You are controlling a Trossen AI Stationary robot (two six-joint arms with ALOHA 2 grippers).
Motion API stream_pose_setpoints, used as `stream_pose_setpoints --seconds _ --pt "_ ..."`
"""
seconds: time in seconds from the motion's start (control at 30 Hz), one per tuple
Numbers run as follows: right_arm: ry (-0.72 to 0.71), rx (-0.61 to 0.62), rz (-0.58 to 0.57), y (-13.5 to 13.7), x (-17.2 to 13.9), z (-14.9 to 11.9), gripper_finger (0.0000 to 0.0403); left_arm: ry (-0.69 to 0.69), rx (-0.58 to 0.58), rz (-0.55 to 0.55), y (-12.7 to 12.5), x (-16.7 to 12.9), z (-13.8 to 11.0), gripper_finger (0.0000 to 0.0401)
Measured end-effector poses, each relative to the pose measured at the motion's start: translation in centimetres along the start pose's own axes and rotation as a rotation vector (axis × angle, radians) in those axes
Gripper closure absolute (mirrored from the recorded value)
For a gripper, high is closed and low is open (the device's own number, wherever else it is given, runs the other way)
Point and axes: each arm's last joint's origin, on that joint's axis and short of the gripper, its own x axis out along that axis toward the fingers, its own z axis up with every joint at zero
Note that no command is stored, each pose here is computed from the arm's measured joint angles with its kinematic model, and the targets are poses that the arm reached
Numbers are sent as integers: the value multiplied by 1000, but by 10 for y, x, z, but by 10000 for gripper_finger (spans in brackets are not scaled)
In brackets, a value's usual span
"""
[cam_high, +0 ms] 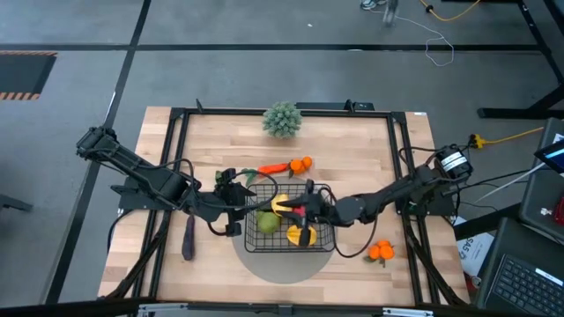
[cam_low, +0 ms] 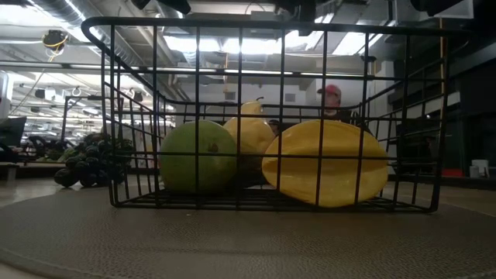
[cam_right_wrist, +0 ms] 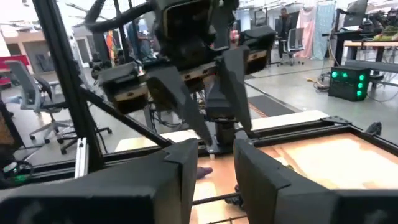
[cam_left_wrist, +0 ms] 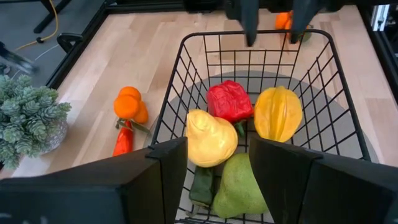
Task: Build produce basket
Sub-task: Move the bottom tangerine to the right of the black wire basket
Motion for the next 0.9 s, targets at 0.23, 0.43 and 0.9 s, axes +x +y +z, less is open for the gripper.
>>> stream_pose_setpoints --seconds 0.23,0.43,0.9 --pt "-32 -73 0 18 -31 37 299 7 5 2 0 0 -1 242" --pt "27 -110 -22 30 -76 69 299 8 6 2 0 0 -1 242" --pt "59 -35 148 41 -137 102 299 6 2 1 0 0 -1 242"
